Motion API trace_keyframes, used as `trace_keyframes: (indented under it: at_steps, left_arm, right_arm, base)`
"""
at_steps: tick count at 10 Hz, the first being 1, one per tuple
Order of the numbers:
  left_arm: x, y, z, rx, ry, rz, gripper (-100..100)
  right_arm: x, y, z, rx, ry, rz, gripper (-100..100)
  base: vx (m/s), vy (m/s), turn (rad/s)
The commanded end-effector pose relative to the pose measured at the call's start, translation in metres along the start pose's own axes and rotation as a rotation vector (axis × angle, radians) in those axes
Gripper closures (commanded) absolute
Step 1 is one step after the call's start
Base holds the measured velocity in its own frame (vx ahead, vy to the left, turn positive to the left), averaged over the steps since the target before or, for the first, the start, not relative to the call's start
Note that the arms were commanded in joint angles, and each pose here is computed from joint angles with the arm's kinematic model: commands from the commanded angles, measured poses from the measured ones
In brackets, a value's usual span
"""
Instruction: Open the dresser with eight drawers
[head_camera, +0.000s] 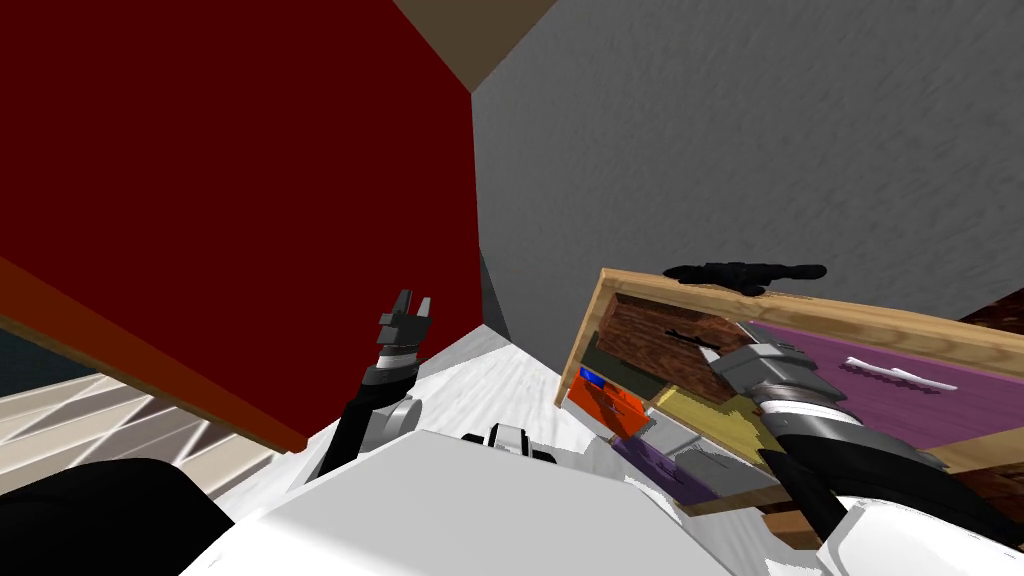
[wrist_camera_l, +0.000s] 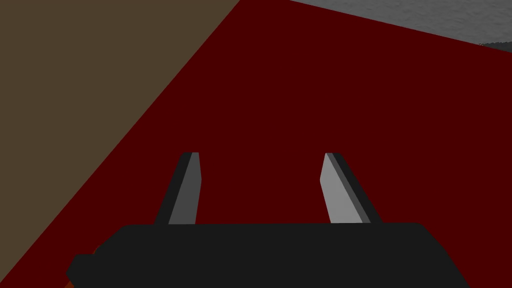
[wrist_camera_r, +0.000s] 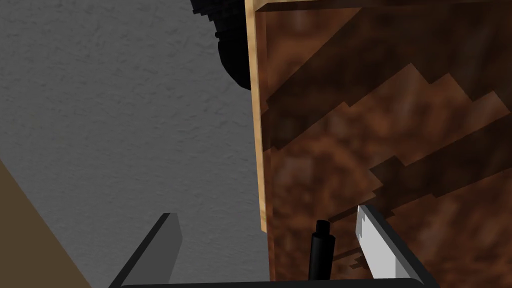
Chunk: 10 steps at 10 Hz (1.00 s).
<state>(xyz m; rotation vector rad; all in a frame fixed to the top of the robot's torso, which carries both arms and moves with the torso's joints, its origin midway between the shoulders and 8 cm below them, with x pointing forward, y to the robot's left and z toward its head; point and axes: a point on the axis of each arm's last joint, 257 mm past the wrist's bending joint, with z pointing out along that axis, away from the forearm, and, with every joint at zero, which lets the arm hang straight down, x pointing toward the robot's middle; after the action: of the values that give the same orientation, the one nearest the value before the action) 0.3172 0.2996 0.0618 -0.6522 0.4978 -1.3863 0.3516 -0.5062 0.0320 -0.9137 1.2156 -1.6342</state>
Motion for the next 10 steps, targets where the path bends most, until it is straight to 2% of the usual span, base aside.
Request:
trace_keyframes:
  at_steps: [1,3,4,5,10]
  left_arm:
    - [0.0,0.0,0.0,0.0,0.0,0.0,0]
    - [0.0,0.0,0.0,0.0,0.0,0.0,0]
    - [0.0,0.0,0.0,0.0,0.0,0.0,0]
    - [0.0,0.0,0.0,0.0,0.0,0.0,0]
    - [0.0,0.0,0.0,0.0,0.0,0.0,0]
  right_arm:
    - [-0.002,-0.014,-0.001,-0.002,-0.009,0.004,-100]
    - [-0.002,-0.025,-0.003,-0.004,-0.012,0.005,-100]
    - [-0.001,-0.018,-0.002,-0.012,-0.012,0.006,-100]
    - [-0.001,-0.017,-0.002,-0.015,-0.014,0.01,0]
    - [-0.001,-0.015,-0.002,-0.021,-0.014,0.012,0]
  base:
    - [0.028,0.011,-0.039]
    - [0.033,0.003,-0.026]
    - [0.022,-0.003,-0.005]
    - [0.007,-0.002,0.002]
    - [0.0,0.0,0.0]
